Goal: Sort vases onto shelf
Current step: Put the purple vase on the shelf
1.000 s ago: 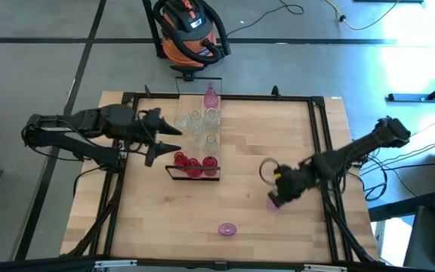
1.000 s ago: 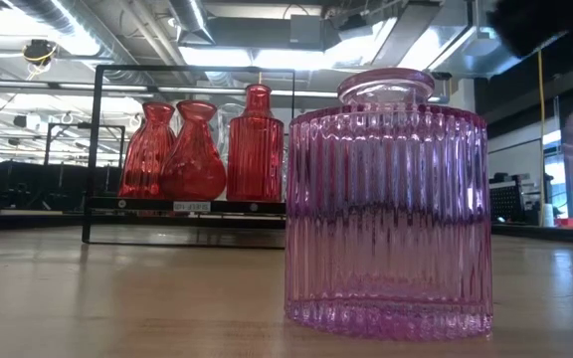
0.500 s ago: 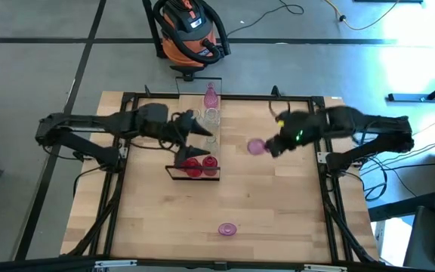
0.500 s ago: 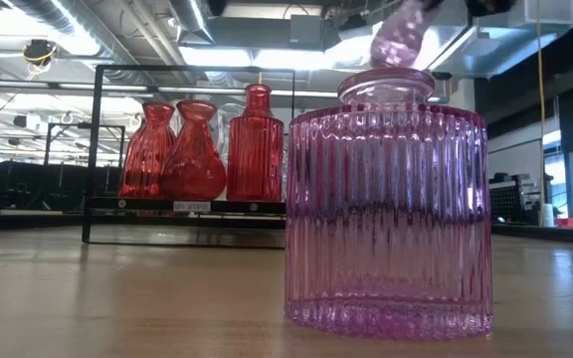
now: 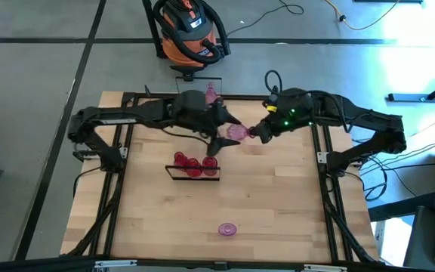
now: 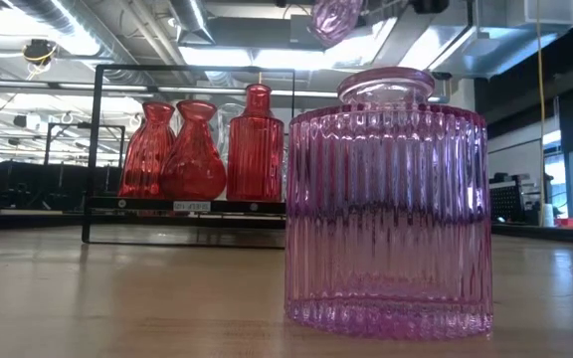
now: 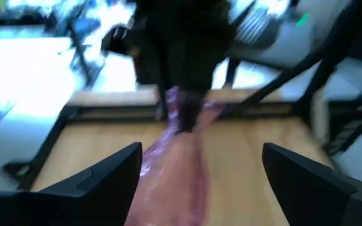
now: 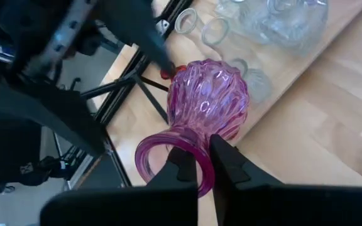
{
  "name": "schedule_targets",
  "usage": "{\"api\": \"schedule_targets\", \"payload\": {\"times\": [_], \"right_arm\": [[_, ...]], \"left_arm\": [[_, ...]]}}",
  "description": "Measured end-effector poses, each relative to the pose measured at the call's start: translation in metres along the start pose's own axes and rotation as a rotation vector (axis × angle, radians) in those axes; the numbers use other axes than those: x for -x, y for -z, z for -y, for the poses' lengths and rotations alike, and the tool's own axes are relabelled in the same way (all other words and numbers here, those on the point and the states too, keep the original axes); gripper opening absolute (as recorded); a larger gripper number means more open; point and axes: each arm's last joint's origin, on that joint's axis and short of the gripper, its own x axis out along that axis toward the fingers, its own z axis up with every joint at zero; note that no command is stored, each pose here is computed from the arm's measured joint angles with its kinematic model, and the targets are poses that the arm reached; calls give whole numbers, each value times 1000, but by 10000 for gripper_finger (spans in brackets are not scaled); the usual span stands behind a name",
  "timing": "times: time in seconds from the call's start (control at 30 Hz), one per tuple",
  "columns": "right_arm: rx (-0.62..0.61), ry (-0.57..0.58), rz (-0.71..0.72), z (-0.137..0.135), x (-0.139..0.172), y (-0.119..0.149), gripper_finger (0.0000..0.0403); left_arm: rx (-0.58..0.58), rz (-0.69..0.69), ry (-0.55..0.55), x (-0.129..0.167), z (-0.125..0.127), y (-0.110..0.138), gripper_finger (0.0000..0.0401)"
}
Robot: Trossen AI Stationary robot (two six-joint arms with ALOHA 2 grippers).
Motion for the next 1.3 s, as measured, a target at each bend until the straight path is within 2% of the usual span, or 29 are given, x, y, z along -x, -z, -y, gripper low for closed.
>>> {"api": "schedule_targets", "payload": {"times": [0.13, 0.47, 0.6, 0.9, 1.0, 1.3], "right_arm": [[38, -4, 0, -3, -3, -3, 1], [65, -28, 7, -6, -10, -6, 1], [58, -24, 17, -4, -9, -9, 1], [47, -40, 7, -1, -9, -13, 1], [52, -38, 16, -2, -9, -13, 2], [88, -47, 54, -3, -9, -16, 32]], "left_arm": [[-64, -132, -42, -17, -4, -5, 320], [-61, -129, -59, -37, -10, -8, 313], [-64, -129, -65, -37, -10, -8, 278], [-100, -117, -41, -37, -11, -9, 143], [-128, -117, -39, -37, -11, -9, 136], [-117, -125, -78, -35, -13, -9, 135]]}}
